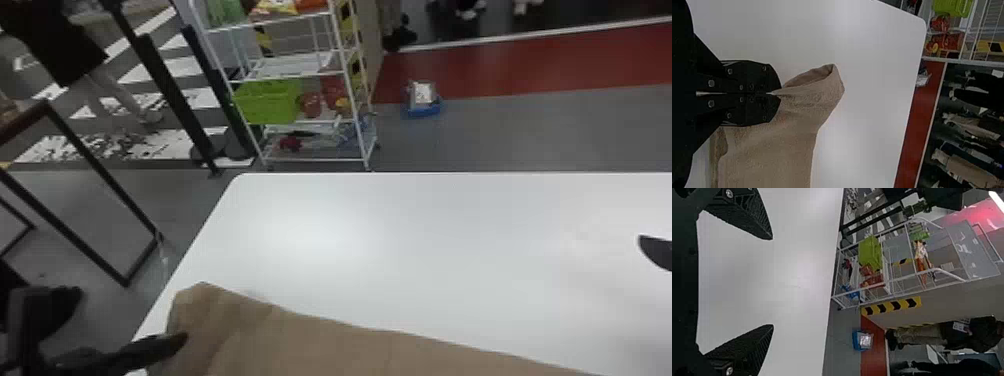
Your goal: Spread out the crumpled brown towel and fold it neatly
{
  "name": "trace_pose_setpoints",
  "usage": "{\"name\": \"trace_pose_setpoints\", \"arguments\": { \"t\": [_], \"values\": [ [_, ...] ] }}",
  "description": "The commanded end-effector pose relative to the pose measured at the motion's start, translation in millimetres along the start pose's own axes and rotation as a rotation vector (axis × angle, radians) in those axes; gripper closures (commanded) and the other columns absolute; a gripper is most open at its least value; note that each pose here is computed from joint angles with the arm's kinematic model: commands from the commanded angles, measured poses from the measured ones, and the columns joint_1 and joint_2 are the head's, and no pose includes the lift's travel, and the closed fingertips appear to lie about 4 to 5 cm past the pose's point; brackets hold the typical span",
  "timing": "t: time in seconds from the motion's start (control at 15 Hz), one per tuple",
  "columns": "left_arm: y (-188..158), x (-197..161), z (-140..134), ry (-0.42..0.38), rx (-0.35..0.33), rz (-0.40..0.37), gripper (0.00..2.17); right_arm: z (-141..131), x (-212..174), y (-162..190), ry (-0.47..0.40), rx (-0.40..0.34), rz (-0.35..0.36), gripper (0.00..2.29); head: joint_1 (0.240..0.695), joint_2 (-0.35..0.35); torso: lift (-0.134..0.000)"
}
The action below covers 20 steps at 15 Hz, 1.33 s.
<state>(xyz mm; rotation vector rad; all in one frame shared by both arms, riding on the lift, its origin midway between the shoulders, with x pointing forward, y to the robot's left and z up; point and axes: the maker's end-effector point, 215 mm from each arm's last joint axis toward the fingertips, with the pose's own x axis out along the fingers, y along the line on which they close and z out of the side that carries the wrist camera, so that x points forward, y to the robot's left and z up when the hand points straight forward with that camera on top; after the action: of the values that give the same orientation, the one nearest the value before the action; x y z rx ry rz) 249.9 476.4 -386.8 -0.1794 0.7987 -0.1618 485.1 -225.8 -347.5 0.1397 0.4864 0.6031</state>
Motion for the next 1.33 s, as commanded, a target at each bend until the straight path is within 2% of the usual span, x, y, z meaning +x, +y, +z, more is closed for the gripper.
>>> {"name": "trace_pose_setpoints", "arguments": {
  "t": [0.0,0.2,0.33,0.47,0.73,0.93,1.0,1.13,1.27],
  "values": [
    [-11,-8,-3,0.038,0.000,0.032,1.70,2,6,6,-0.022,-0.021,0.021,0.08,0.695,0.350,-0.122],
    [30,-9,-7,0.082,-0.025,0.133,1.70,-1,9,11,-0.016,-0.022,0.034,0.08,0.695,0.350,-0.122],
    [28,-9,-14,0.100,-0.054,0.126,1.70,2,10,12,-0.021,-0.037,0.037,0.08,0.695,0.350,-0.122],
    [-13,-13,-15,0.093,-0.058,0.066,1.70,4,12,15,-0.022,-0.043,0.044,0.08,0.695,0.350,-0.122],
    [-122,-15,-18,0.157,-0.071,-0.060,1.70,1,19,23,-0.019,-0.053,0.063,0.08,0.695,0.350,-0.122],
    [-190,-2,-8,0.140,0.018,-0.166,1.70,-3,25,26,-0.013,-0.054,0.072,0.08,0.695,0.268,-0.122],
    [-205,7,-11,0.149,0.031,-0.191,1.70,-3,26,26,-0.011,-0.054,0.073,0.08,0.695,0.237,-0.122],
    [-226,24,1,0.126,0.062,-0.209,1.70,-4,29,26,-0.007,-0.056,0.075,0.08,0.695,0.157,-0.122],
    [-251,33,-5,0.139,0.081,-0.256,1.70,-1,28,24,-0.011,-0.060,0.071,0.08,0.695,0.122,-0.122]
  ]
}}
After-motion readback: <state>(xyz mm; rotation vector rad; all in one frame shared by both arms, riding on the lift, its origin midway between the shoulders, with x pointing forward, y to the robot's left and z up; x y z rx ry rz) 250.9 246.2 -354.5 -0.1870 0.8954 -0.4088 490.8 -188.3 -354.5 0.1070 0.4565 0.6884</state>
